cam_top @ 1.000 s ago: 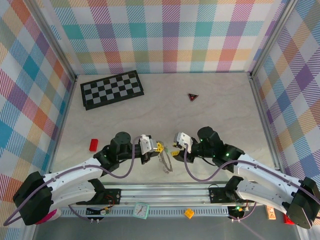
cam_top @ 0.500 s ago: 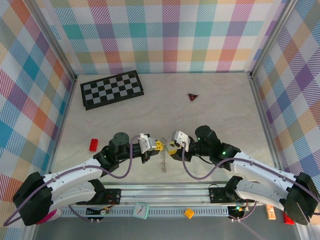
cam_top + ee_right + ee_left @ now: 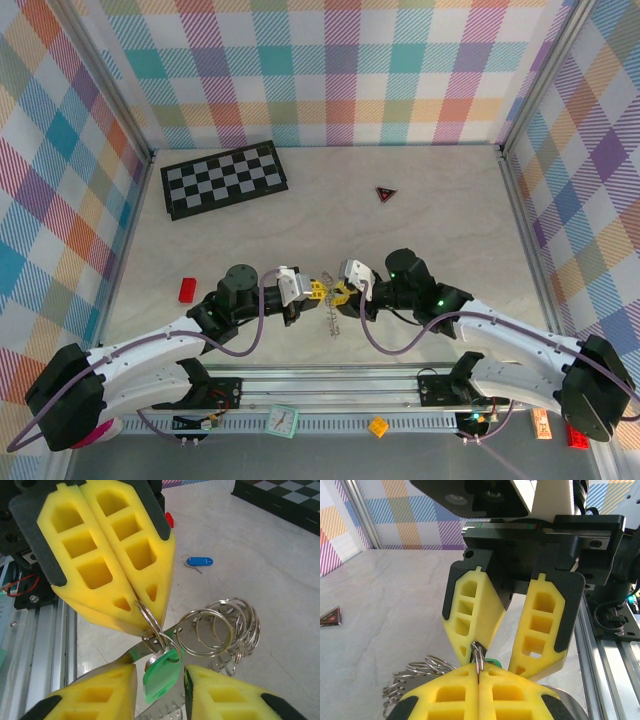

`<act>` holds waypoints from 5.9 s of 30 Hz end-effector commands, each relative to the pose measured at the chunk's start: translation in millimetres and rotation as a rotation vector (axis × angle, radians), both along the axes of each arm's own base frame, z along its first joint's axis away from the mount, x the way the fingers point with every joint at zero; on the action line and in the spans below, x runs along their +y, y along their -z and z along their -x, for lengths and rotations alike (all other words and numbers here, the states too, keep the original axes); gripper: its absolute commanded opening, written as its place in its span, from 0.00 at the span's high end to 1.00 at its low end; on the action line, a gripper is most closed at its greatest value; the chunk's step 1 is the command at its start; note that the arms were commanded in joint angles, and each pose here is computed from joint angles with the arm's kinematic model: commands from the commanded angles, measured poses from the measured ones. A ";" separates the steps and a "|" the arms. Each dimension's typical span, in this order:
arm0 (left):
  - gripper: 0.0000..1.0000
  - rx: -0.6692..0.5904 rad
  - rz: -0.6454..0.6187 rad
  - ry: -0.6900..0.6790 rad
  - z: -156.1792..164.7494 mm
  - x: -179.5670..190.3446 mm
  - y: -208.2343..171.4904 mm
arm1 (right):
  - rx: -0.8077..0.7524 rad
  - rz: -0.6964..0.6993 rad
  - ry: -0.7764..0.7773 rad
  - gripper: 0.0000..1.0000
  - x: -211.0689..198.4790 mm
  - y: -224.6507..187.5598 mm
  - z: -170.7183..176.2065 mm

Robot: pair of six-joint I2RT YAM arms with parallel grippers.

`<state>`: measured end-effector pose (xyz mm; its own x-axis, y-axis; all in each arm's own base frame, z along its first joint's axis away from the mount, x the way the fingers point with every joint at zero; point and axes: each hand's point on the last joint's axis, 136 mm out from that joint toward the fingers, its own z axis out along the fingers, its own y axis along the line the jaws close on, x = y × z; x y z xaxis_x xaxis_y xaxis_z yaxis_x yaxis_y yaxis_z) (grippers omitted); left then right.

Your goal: Put the keys on the keyring

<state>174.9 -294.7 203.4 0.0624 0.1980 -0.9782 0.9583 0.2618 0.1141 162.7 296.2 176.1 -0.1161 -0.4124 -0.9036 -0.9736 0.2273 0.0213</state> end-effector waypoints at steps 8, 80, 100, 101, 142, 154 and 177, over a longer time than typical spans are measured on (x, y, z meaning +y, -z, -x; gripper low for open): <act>1.00 -0.071 0.055 -0.006 -4.4 -0.5 -20.9 | -0.013 0.059 -0.004 0.99 -3.1 2.8 -2.7; 0.69 -0.022 0.028 0.062 3.4 1.9 -9.6 | -0.111 -0.028 -0.167 1.00 0.7 -37.4 14.1; 0.89 -0.019 -0.190 0.137 -1.5 -7.3 0.6 | -0.140 0.206 -0.266 1.00 8.5 -37.1 12.0; 0.93 -0.021 -0.189 0.136 -1.8 -7.2 -0.1 | -0.140 0.207 -0.269 1.00 9.5 -37.3 12.2; 1.00 -0.062 0.027 0.113 12.2 1.5 -16.5 | 0.049 0.027 -0.016 0.98 -4.7 -17.6 -0.9; 1.00 -0.080 0.063 0.147 15.9 -2.2 -27.4 | 0.120 0.065 -0.057 1.00 4.2 -5.4 0.6; 1.00 -0.065 0.103 0.141 14.0 -3.9 -25.7 | -0.012 -0.090 -0.123 0.79 4.6 -33.6 12.4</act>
